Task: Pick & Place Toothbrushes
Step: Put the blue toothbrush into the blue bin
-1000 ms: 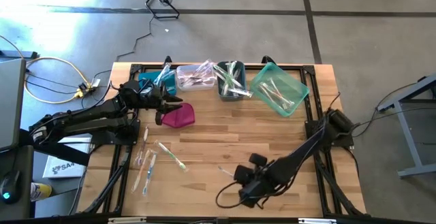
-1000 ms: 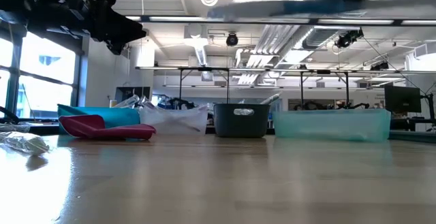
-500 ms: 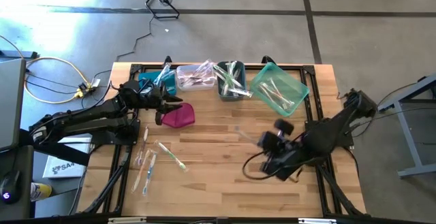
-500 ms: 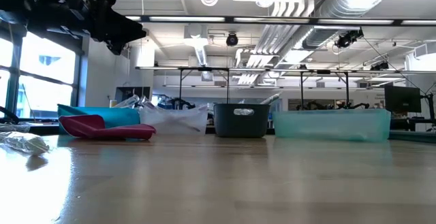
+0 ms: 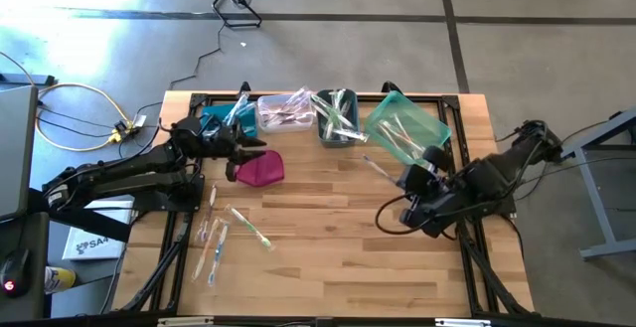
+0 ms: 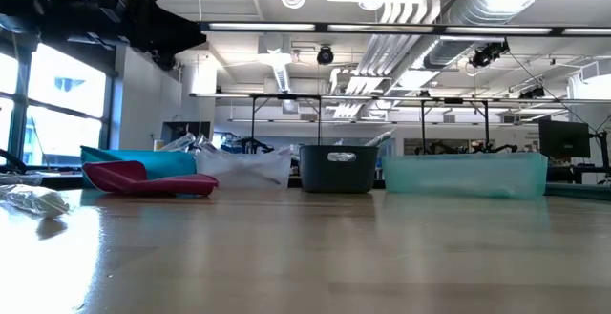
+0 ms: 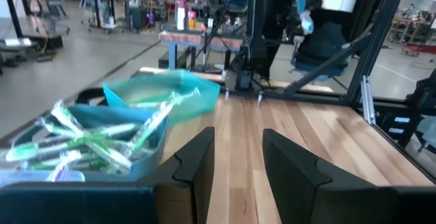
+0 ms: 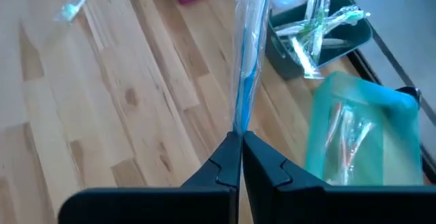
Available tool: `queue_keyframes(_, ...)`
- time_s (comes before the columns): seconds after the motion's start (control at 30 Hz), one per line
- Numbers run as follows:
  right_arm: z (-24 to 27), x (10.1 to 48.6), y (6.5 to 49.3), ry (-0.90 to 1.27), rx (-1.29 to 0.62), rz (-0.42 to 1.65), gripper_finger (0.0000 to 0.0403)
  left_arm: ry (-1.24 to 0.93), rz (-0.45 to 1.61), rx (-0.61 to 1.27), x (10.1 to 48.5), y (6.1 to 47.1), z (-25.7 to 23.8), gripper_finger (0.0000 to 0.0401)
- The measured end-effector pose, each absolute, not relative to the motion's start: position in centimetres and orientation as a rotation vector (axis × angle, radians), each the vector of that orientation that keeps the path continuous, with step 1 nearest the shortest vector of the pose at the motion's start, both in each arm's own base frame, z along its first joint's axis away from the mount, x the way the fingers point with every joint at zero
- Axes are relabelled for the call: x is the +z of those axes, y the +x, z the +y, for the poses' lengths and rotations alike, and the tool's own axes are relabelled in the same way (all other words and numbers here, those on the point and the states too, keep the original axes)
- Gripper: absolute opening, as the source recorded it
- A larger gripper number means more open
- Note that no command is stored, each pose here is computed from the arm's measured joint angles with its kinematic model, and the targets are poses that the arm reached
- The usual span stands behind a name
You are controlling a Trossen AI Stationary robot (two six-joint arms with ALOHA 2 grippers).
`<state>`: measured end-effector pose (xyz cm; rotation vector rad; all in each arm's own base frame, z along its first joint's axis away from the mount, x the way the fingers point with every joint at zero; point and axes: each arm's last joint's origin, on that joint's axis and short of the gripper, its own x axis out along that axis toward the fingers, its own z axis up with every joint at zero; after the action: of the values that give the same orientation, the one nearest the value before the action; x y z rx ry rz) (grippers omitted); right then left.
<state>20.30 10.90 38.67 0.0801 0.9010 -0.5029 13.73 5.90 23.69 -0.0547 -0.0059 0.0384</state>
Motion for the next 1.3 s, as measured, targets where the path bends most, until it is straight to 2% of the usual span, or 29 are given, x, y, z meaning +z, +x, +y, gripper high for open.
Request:
queue_keyframes(0.3, 8.5, 38.1, 20.8, 0.034, -0.557, 0.929, 0.0003, 0.018, -0.047, 0.039, 24.1, 13.7, 5.9, 0.0122)
queue_keyframes(0.67, 4.3, 29.3, 21.9, 0.069, -0.592, 0.871, 0.0003, -0.014, 0.015, 0.039, 23.5, 13.8, 5.9, 0.0122)
queue_keyframes(0.83, 1.4, 26.5, 24.1, 0.142, -0.398, 0.737, 0.0003, -0.079, 0.052, 0.041, 23.1, 13.8, 5.9, 0.0122)
queue_keyframes(1.0, -1.6, 24.3, 26.2, 0.195, -0.167, 0.516, 0.0003, -0.105, 0.04, 0.04, 23.2, 13.8, 5.9, 0.0122)
queue_keyframes(1.3, -4.8, 20.7, 29.4, 0.192, -0.142, 0.383, 0.0003, -0.195, 0.062, 0.059, 22.8, 14.2, 6.2, 0.0122)
